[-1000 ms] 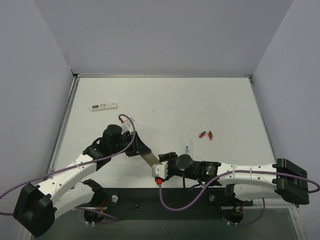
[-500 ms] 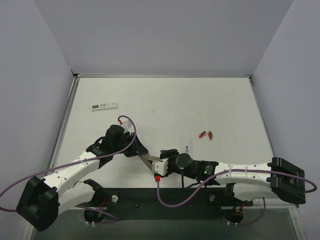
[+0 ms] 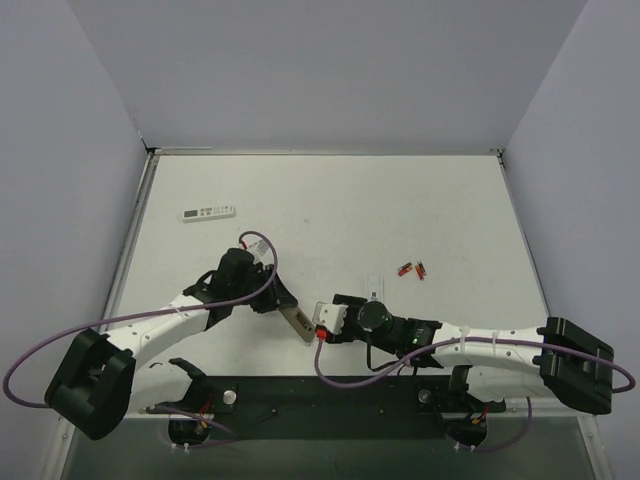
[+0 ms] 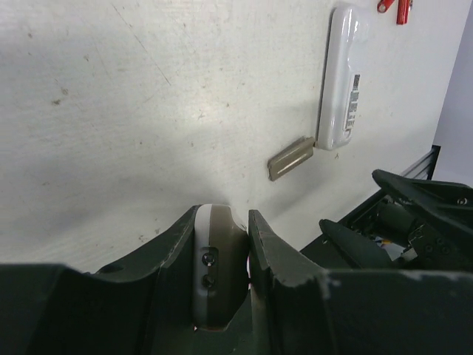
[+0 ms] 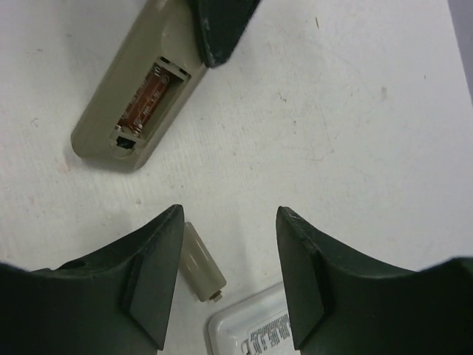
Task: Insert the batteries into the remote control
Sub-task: Remove the battery cover from the remote control, then adjust the remote control.
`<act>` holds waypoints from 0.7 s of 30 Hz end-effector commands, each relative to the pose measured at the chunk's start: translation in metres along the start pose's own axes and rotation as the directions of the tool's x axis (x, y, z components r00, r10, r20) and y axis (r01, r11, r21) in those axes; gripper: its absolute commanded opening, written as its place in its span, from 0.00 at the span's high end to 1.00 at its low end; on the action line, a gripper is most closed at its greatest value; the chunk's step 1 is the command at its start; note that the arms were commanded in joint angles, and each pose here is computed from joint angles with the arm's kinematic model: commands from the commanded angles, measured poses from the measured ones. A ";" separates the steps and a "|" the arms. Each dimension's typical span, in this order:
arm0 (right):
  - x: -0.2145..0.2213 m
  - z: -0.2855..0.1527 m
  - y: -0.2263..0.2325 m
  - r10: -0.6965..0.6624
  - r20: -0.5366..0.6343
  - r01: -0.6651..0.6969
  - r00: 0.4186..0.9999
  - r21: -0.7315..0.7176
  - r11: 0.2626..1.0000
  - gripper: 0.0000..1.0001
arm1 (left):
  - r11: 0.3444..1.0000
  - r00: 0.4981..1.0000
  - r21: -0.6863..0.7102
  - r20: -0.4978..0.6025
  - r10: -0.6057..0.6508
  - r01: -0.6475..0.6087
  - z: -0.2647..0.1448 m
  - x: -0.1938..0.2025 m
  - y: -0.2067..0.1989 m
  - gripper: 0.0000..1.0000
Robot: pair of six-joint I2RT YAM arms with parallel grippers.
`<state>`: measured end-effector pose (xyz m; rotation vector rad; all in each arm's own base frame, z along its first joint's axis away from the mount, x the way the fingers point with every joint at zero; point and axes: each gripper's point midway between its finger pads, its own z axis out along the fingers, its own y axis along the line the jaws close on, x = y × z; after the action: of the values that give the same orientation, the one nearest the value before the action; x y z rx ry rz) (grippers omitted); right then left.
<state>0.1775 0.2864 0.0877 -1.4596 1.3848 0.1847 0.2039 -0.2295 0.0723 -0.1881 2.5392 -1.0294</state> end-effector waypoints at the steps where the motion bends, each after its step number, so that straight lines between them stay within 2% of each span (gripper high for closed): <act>1: -0.011 -0.009 -0.012 0.335 -0.014 -0.335 0.942 -0.004 0.942 0.51 | 0.995 0.987 -0.034 0.130 0.097 -0.094 -0.006 -0.029 0.001 1.00; 2: -0.013 -0.011 -0.014 0.407 -0.020 -0.407 0.913 -0.023 0.913 0.48 | 0.994 0.981 0.001 0.161 0.109 -0.111 -0.007 -0.034 -0.006 1.00; 3: -0.013 -0.014 -0.007 0.509 -0.062 -0.512 0.859 -0.043 0.858 0.42 | 0.994 0.980 0.016 0.169 0.104 -0.108 -0.007 -0.029 -0.003 1.00; 4: -0.025 -0.015 -0.012 0.551 -0.050 -0.553 0.833 -0.056 0.831 0.39 | 0.991 0.976 0.063 0.192 0.107 -0.120 -0.011 -0.031 -0.012 1.00; 5: -0.032 -0.015 -0.007 0.576 -0.055 -0.579 0.815 -0.096 0.810 0.35 | 0.986 0.969 0.104 0.224 0.104 -0.130 -0.013 -0.036 -0.020 1.00; 6: -0.036 -0.015 -0.004 0.620 -0.067 -0.623 0.782 -0.108 0.775 0.26 | 0.987 0.971 0.120 0.223 0.081 -0.110 -0.014 -0.032 -0.019 1.00; 9: -0.054 -0.009 0.000 0.669 -0.055 -0.667 0.742 -0.167 0.726 0.11 | 0.978 0.970 0.191 0.241 0.041 -0.088 -0.021 -0.033 -0.032 1.00; 10: -0.057 -0.007 0.002 0.687 -0.061 -0.685 0.724 -0.179 0.706 0.09 | 0.974 0.970 0.209 0.239 0.031 -0.083 -0.022 -0.030 -0.033 1.00; 14: -0.053 0.008 0.015 0.686 -0.128 -0.696 0.716 -0.193 0.691 0.05 | 0.959 0.967 0.274 0.255 0.001 -0.074 -0.031 -0.034 -0.048 1.00; 21: -0.046 0.023 0.028 0.663 -0.162 -0.682 0.731 -0.215 0.699 0.06 | 0.934 0.963 0.350 0.266 -0.030 -0.068 -0.048 -0.036 -0.068 1.00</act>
<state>0.1565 0.3208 0.0803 -1.0893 2.0186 0.7455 0.2116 -0.2296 0.1227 -0.2089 2.2007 -1.2216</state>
